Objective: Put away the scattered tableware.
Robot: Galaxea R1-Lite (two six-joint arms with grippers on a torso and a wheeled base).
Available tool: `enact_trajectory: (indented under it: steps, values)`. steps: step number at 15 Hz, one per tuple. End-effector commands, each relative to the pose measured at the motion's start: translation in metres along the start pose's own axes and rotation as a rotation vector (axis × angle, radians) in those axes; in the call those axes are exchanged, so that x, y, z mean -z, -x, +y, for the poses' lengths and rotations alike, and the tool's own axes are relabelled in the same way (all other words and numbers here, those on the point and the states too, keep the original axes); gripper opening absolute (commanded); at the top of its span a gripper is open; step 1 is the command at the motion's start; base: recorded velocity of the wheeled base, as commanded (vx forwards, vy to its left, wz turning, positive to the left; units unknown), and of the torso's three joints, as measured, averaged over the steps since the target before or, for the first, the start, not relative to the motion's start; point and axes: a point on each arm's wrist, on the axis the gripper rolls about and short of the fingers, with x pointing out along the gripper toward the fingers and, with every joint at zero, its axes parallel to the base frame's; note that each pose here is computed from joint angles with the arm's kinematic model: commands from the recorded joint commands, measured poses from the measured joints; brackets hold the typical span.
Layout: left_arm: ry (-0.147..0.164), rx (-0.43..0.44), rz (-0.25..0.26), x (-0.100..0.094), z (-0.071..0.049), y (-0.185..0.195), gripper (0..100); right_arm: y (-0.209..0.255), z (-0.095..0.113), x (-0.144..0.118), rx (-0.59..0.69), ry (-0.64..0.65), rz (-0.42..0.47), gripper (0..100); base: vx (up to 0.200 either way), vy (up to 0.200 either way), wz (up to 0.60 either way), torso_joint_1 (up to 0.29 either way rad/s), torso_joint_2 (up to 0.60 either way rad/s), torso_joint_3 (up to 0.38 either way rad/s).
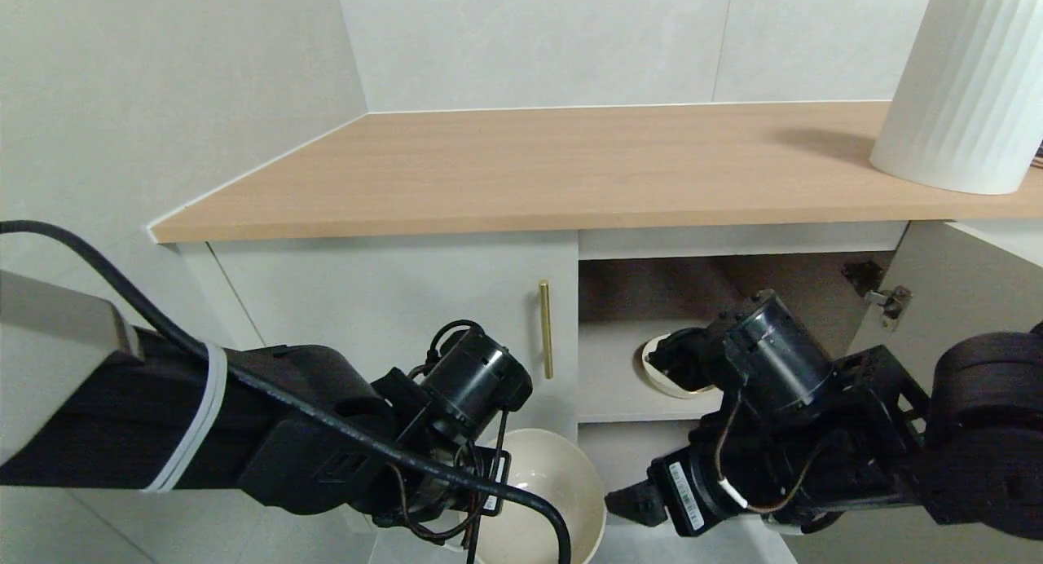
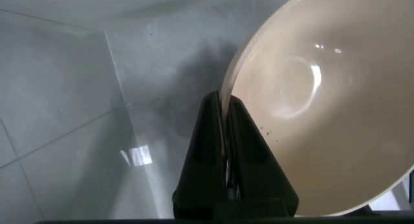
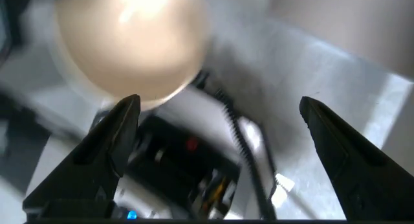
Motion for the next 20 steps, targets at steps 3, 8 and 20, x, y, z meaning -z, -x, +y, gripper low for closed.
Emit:
enact_trajectory:
  steps: [3,8,20]
  values:
    - [0.009,0.045,-0.048,-0.001,-0.005,0.018,0,-0.028,0.008,0.008,0.014,0.018,0.075,100,0.000,0.000,0.00,0.000,0.00,0.000]
    - [0.008,0.064,-0.070,-0.001,-0.005,0.028,0,-0.043,0.012,-0.004,0.070,-0.095,0.012,100,0.000,0.000,0.00,0.000,0.00,0.000]
    - [0.002,0.068,-0.070,0.001,-0.007,0.029,0,-0.049,0.012,-0.013,0.069,-0.163,-0.048,0,0.000,0.000,0.00,0.000,0.00,0.000]
